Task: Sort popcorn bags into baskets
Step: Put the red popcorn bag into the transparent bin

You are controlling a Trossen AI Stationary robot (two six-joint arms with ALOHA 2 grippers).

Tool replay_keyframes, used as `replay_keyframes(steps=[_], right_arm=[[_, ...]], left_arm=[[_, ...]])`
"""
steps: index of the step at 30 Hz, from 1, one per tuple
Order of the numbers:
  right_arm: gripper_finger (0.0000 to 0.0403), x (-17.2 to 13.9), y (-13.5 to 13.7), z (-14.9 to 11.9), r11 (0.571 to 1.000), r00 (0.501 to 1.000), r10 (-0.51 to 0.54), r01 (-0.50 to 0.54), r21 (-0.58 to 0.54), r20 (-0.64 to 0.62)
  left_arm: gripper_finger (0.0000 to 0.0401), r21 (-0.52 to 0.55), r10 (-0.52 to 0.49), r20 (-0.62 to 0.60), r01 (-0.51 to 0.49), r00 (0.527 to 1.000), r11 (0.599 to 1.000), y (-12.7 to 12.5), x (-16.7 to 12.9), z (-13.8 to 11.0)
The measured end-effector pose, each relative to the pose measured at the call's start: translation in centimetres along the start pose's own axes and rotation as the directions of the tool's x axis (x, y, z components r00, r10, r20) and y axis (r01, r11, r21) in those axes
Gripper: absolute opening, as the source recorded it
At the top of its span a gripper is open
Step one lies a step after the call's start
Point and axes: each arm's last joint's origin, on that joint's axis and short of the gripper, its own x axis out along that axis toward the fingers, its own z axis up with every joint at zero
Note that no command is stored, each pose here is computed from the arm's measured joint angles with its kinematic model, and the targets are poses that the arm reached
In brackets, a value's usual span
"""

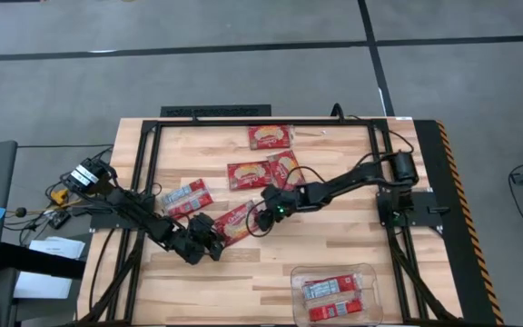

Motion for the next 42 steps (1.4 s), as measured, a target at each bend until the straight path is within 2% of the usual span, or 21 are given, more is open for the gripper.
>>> replay_keyframes(steps=[9,12,15,22,24,27,31,35,39,42], right_arm=[[0.0284,2.1,1.0,0.9,0.994,0.995,0.064,-0.070,-0.081,-0.074],[0.0265,2.1,1.0,1.3,0.994,0.995,0.054,-0.061,-0.088,-0.081],[0.0213,2.1,0.8,1.4,0.995,0.995,0.040,-0.048,-0.085,-0.090],[0.0028,2.1,0.7,1.4,0.995,0.994,0.044,-0.053,-0.089,-0.097],[0.0017,2.1,0.8,1.4,0.994,0.994,0.050,-0.059,-0.096,-0.097],[0.0026,1.6,1.0,1.5,0.995,0.994,0.045,-0.053,-0.079,-0.096],[0.0009,-0.8,2.0,2.1,0.996,0.996,0.027,-0.034,-0.079,-0.089],[0.0014,-4.3,3.0,2.6,0.995,0.998,-0.040,0.036,-0.089,-0.046],[0.0005,-8.8,4.1,2.7,0.992,0.996,-0.082,0.079,-0.095,-0.020],[0.0007,-12.8,5.6,1.8,0.993,0.997,-0.082,0.083,-0.082,0.012]], left_arm=[[0.0000,0.011,0.000,-0.002,0.000,1.000,1.000,0.0,0.0,0.0],[0.0000,0.011,0.000,0.002,0.000,1.000,1.000,0.0,0.0,0.0],[0.0000,0.013,-0.005,0.006,0.005,1.000,1.000,0.0,0.0,0.0],[0.0000,0.014,-0.008,0.015,0.008,1.000,1.000,-0.1,0.0,0.1],[0.0000,0.016,-0.007,0.021,0.007,1.000,1.000,-0.2,0.0,0.1],[0.0000,0.014,-0.029,0.025,0.029,0.999,0.999,-1.0,-0.2,0.5],[0.0000,0.010,-0.099,0.034,0.098,0.995,0.995,-2.3,-1.5,1.5],[0.0000,-0.002,-0.199,0.079,0.199,0.977,0.980,-3.9,-3.5,3.1],[0.0000,0.025,-0.283,0.133,0.282,0.950,0.959,-5.0,-5.7,4.8],[0.0000,0.032,-0.319,0.204,0.319,0.926,0.947,-5.5,-7.2,6.0]])
